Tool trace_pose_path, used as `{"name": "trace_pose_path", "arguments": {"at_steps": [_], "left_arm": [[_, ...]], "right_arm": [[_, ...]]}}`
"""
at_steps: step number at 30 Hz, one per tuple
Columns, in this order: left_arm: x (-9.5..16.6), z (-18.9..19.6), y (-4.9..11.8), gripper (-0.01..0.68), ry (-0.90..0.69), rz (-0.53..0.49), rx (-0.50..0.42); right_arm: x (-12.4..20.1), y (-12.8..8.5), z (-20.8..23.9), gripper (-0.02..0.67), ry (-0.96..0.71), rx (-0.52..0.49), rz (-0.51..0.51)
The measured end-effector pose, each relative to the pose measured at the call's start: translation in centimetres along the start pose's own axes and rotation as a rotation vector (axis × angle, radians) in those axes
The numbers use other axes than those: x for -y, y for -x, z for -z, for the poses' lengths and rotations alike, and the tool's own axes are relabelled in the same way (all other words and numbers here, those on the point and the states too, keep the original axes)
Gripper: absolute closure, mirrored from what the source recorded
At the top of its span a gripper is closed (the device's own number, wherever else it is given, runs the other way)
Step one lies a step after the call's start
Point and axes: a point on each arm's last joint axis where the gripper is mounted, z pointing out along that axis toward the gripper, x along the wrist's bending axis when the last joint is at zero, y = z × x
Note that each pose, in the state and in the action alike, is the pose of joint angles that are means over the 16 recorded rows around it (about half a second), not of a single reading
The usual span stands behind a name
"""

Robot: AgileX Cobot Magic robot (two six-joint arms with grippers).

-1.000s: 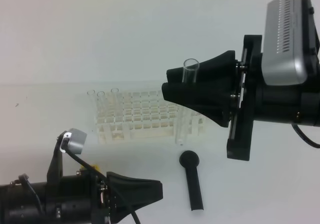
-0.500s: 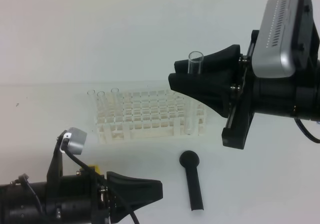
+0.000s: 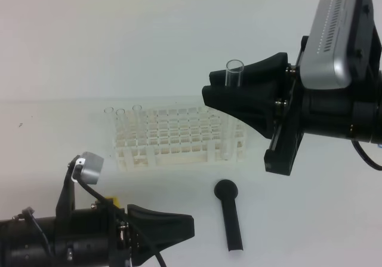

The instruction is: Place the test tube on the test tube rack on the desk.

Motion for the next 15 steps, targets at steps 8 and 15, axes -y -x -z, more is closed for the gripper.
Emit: {"name": "trace_pose_path", "arguments": {"at_steps": [8,15], "left_arm": [[0.0,0.0,0.0,0.674,0.006,0.0,-0.002],[-0.5,0.4,1.0,0.674,0.029,-0.059,0.003]], "right_arm": [[0.0,0.0,0.0,0.529,0.0,0.001,-0.018],[0.0,0.0,0.0,0.529,0.0,0.001,-0.024]]}}
